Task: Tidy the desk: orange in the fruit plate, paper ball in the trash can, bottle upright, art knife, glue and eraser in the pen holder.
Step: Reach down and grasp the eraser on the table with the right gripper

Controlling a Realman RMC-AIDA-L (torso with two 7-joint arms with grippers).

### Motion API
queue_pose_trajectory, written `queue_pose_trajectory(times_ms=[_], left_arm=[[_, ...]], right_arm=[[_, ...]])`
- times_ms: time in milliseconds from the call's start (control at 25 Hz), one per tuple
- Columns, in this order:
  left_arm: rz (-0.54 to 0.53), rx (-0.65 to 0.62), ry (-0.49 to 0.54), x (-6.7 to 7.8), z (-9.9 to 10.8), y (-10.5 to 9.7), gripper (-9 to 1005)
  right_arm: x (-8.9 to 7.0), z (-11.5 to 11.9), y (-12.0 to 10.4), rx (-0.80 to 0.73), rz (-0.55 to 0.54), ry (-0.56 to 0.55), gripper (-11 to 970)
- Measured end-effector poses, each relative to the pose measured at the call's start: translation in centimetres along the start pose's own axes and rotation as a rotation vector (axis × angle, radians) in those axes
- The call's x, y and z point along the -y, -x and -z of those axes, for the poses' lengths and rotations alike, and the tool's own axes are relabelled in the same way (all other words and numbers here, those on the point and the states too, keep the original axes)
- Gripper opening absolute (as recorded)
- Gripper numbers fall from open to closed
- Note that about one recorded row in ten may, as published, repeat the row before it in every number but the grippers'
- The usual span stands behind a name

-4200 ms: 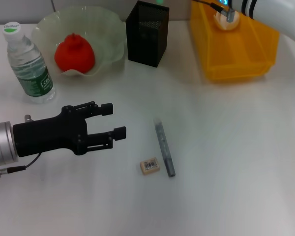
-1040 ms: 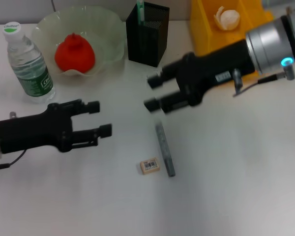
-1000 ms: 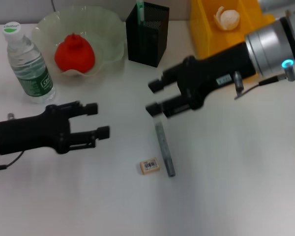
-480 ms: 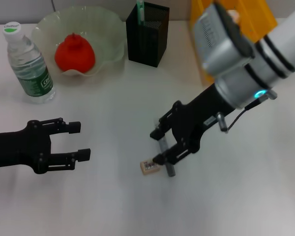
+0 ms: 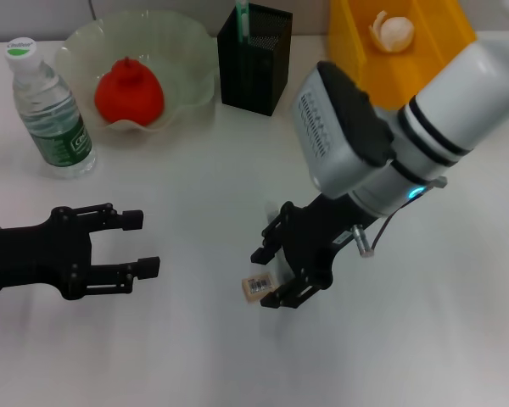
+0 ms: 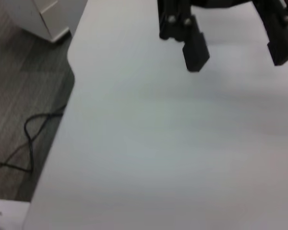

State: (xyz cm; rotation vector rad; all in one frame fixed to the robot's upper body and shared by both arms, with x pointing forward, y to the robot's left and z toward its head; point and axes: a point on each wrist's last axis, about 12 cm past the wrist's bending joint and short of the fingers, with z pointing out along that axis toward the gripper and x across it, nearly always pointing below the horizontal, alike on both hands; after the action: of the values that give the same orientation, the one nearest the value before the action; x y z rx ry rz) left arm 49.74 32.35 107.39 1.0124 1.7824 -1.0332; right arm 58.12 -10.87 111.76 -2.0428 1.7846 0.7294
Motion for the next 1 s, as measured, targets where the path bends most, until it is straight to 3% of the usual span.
queue_pose_trajectory(times_ms=[360, 760, 1000], left_arm=[[0.004, 0.006, 0.000, 0.0, -0.1, 0.0, 792], [0.004, 0.014, 0.004, 0.0, -0.2, 0.1, 792], [0.004, 0.016, 0.004, 0.0, -0.2, 0.1, 792]], right_arm=[[-0.1, -1.5, 0.3, -0.023, 0.060, -0.023, 603], [0.0, -2.3, 0.2, -0.051, 0.083, -0.048, 488], [0.0, -2.6, 0.3, -0.055, 0.089, -0.049, 471]])
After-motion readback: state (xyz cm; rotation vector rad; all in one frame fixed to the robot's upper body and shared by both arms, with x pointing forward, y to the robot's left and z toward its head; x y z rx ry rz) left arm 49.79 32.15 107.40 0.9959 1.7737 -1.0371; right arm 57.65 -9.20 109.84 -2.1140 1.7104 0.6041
